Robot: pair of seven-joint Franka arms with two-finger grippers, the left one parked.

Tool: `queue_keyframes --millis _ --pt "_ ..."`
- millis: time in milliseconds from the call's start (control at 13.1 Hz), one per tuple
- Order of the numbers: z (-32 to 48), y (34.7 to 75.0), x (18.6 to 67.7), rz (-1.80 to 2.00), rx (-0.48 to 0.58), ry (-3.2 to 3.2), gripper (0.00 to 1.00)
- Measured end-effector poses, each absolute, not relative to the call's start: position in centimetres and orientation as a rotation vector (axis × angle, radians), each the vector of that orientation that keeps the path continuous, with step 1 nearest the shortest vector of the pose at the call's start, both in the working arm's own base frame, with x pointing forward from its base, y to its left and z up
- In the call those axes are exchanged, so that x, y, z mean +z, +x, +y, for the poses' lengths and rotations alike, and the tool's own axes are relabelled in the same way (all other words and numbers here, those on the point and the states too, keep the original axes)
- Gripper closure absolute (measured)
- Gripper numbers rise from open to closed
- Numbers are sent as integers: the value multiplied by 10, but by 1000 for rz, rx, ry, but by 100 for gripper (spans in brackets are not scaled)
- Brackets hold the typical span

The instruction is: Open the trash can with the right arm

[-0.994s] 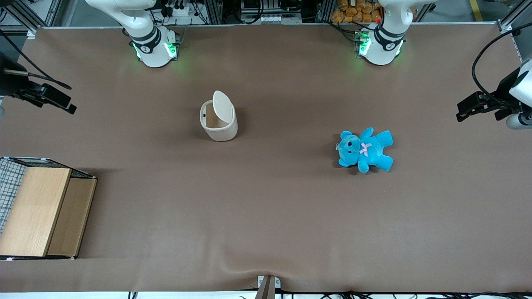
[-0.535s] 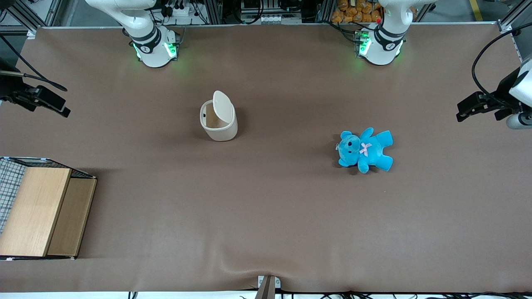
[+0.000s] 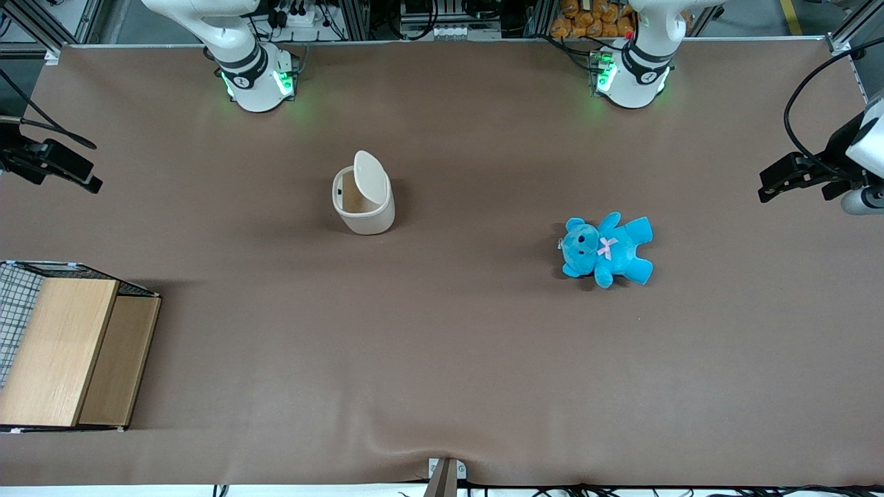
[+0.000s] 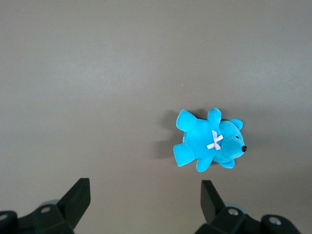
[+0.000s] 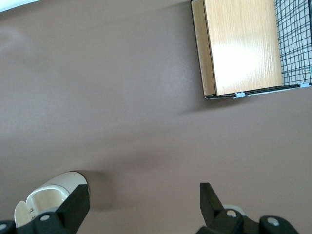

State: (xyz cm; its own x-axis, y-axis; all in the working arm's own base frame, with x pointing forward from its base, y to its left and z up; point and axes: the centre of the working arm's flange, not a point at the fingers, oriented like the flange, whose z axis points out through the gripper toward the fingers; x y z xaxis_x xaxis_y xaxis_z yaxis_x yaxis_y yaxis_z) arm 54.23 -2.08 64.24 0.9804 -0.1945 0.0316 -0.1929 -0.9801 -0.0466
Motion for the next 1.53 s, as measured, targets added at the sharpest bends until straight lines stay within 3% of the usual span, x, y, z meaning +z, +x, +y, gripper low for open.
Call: queue_keyframes --millis 1529 --pt "-21 542 642 199 -54 -3093 0"
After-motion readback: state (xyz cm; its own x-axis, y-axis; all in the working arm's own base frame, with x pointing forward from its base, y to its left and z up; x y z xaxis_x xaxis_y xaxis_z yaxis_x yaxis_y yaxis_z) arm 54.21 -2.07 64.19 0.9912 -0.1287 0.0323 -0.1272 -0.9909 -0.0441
